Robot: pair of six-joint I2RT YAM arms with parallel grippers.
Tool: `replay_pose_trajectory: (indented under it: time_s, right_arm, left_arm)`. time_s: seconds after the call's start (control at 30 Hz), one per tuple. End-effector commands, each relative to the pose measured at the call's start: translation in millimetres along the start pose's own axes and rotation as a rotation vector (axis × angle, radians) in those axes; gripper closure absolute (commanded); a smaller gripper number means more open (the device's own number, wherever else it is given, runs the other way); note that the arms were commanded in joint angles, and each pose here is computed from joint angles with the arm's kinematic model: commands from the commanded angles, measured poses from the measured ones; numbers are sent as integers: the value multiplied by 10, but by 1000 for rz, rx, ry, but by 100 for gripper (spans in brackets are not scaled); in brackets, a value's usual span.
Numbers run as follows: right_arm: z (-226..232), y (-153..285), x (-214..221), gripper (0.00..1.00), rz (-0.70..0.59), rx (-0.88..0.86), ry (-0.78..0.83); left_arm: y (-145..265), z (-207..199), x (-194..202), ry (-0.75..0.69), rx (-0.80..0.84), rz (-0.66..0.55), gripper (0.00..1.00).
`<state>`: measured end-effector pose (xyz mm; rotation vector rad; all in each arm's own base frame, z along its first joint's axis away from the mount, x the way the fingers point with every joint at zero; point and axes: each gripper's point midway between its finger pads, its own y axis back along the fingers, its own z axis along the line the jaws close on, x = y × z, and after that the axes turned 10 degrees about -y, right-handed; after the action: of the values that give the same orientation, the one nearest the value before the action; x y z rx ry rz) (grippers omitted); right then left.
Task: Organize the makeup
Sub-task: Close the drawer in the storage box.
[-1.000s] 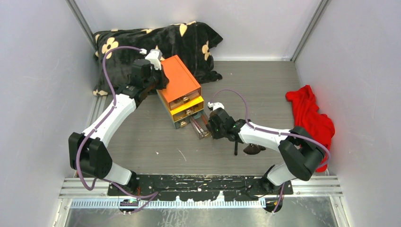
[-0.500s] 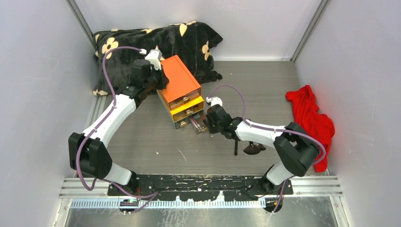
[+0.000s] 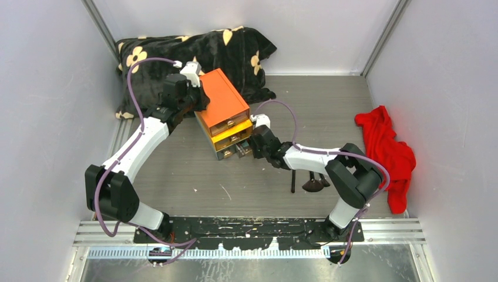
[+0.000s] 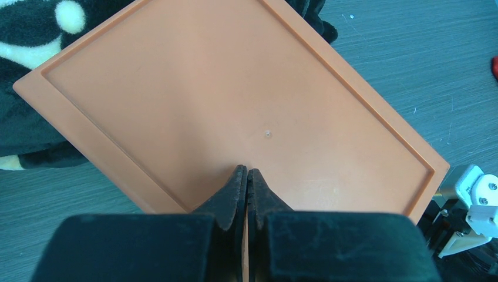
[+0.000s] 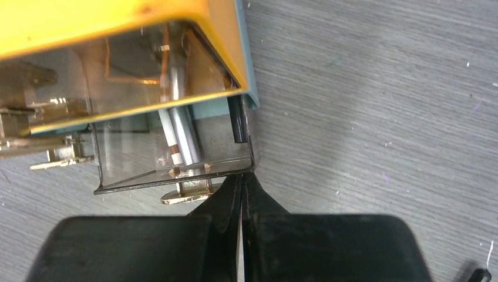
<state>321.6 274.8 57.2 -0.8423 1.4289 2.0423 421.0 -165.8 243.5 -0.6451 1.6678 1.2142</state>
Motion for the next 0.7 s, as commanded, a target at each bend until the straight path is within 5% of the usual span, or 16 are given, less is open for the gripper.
replay_pose_trajectory:
  time_s: [0.0,0.5,0.67]
  right_arm:
    - [266,-79,-492,99,-163,-66,-30]
    - [437,-334,-813,96,-262,-83,-24]
    - [331,-270,-791,79,-253,-37,-30]
  left_arm:
    - [43,17,396,-14,-9,130,100]
    - [126,47,373,-32,-27,128,100]
    - [101,50,383,-25,-29,134,100]
